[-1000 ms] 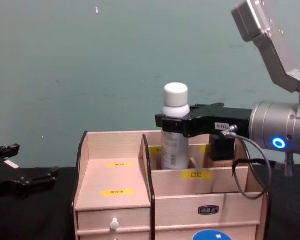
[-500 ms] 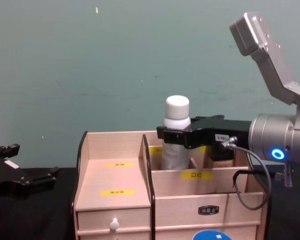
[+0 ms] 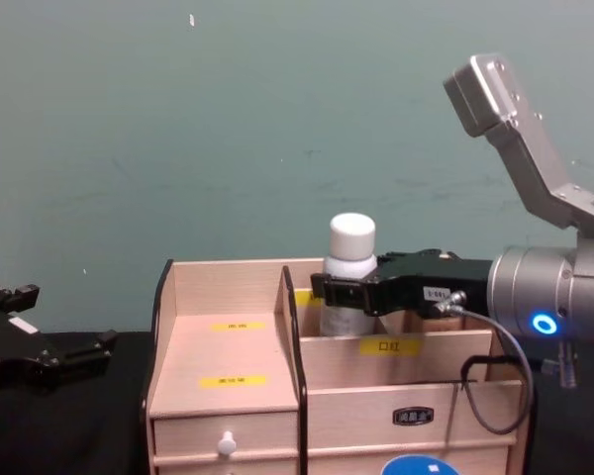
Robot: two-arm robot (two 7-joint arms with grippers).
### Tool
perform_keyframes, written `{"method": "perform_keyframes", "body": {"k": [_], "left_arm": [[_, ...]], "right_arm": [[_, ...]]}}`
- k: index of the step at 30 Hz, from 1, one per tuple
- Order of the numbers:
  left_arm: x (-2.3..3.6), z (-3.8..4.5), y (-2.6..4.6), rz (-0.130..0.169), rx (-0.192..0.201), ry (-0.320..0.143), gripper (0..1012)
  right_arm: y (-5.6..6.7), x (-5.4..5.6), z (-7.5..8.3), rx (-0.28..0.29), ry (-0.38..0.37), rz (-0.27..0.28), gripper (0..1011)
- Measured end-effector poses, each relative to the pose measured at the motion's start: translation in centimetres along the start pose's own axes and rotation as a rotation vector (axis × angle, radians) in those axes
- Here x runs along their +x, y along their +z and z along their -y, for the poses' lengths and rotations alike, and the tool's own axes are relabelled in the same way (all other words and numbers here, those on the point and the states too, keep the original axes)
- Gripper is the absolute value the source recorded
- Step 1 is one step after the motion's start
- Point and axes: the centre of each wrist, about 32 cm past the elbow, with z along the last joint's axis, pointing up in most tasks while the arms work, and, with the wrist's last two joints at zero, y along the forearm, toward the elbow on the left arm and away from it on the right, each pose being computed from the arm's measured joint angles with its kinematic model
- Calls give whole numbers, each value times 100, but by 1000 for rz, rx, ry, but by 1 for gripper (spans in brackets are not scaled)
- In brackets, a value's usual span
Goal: Pick up the facial cleanser and watermelon frost from the table and place them into the tiered storage box.
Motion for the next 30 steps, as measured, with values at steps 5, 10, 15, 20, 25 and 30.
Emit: {"method": "perform_keyframes", "body": {"k": [5, 10, 15, 20, 25, 30], "left_arm": [[0, 0, 0, 0, 0, 0, 1009], [0, 0, 0, 0, 0, 0, 1010], [0, 0, 0, 0, 0, 0, 1010], [0, 0, 0, 0, 0, 0, 1010], [0, 0, 0, 0, 0, 0, 1010], [0, 0, 0, 0, 0, 0, 1009]], "right_arm": [[-5, -2, -6, -8, 0, -1, 611], [-4, -1, -5, -8, 0, -1, 611], [-2, 0, -4, -8, -1, -1, 611], [-1, 0, -3, -7, -1, -1, 748], [-1, 0, -2, -6, -1, -1, 874], [-1, 0, -1, -6, -1, 0, 992]]}}
